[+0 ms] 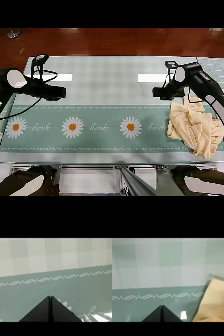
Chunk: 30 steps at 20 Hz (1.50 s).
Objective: Fold the shirts.
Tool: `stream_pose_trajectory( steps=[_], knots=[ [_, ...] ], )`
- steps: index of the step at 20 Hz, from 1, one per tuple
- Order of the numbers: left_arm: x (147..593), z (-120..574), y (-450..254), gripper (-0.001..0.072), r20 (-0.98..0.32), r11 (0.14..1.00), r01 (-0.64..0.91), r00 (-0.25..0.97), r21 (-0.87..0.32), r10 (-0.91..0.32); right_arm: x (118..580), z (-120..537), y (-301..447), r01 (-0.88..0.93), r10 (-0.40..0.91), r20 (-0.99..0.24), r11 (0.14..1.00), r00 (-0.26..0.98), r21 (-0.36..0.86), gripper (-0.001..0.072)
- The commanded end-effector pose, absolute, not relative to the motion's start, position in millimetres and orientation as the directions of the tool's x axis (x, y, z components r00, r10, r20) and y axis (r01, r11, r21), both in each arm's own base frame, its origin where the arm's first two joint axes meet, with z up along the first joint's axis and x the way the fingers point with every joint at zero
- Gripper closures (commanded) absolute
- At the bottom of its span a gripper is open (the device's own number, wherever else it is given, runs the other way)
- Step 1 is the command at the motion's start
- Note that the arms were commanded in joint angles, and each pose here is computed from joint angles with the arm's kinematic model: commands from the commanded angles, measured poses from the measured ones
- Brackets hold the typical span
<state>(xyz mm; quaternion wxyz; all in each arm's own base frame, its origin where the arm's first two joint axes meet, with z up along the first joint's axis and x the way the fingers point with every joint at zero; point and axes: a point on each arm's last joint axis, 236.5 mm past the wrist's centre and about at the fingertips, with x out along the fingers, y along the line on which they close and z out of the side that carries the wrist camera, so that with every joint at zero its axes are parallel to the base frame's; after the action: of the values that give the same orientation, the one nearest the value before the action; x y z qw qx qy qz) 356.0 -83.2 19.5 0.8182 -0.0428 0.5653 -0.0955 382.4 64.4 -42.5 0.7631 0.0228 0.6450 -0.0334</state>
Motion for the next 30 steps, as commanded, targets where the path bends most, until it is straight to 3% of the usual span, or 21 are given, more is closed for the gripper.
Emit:
stream_pose_trajectory(
  steps=[1, 9, 16, 19, 23, 24, 25, 26, 28, 30],
  knots=[
    [356.0, 19.3, -82.9, 0.0692, -0.917, 0.978, 0.107, 0.342, -0.178, -0.204, 382.1, -42.9, 64.6, 0.080, -0.022, -0.986, 0.997, 0.164, -0.009, 0.0691],
    [356.9, 19.6, -83.1, 0.0692, -0.916, 0.978, 0.107, 0.346, -0.179, -0.205, 382.2, -42.9, 64.7, 0.080, -0.022, -0.986, 0.997, 0.165, -0.009, 0.0691],
    [391.6, 36.3, -83.5, 0.0692, -0.845, 0.978, 0.107, 0.493, -0.178, -0.207, 387.8, -41.9, 66.0, 0.079, -0.016, -0.982, 0.997, 0.188, -0.001, 0.0691],
    [405.2, 44.8, -83.4, 0.0692, -0.809, 0.978, 0.106, 0.550, -0.177, -0.206, 415.3, -34.7, 62.9, 0.054, -0.029, -0.952, 0.998, 0.304, -0.013, 0.0691],
    [418.9, 54.7, -82.8, 0.0687, -0.767, 0.978, 0.101, 0.608, -0.181, -0.205, 436.5, -26.5, 80.9, 0.089, 0.047, -0.918, 0.992, 0.394, 0.089, 0.0684],
    [427.7, 62.3, -82.8, 0.0603, -0.736, 0.976, 0.073, 0.646, -0.206, -0.204, 438.7, -22.8, 85.0, 0.104, 0.065, -0.913, 0.988, 0.403, 0.116, 0.0573],
    [435.1, 70.8, -84.1, 0.0310, -0.706, 0.968, 0.040, 0.676, -0.249, -0.210, 442.1, -14.7, 86.5, 0.094, 0.071, -0.906, 0.988, 0.417, 0.120, 0.0354],
    [438.2, 77.0, -85.3, 0.0006, -0.693, 0.962, 0.025, 0.688, -0.272, -0.214, 445.6, -1.6, 86.1, 0.081, 0.070, -0.898, 0.990, 0.434, 0.116, 0.0067],
    [434.1, 93.1, -85.9, -0.0001, -0.708, 0.962, 0.033, 0.671, -0.270, -0.222, 444.6, 34.8, 67.0, 0.030, -0.007, -0.894, 1.000, 0.448, 0.007, 0.0078],
    [419.7, 112.1, -80.8, -0.0001, -0.748, 0.971, 0.081, 0.624, -0.224, -0.225, 429.2, 85.6, 23.4, 0.068, -0.179, -0.877, 0.984, 0.445, -0.166, 0.0080]
  ],
)
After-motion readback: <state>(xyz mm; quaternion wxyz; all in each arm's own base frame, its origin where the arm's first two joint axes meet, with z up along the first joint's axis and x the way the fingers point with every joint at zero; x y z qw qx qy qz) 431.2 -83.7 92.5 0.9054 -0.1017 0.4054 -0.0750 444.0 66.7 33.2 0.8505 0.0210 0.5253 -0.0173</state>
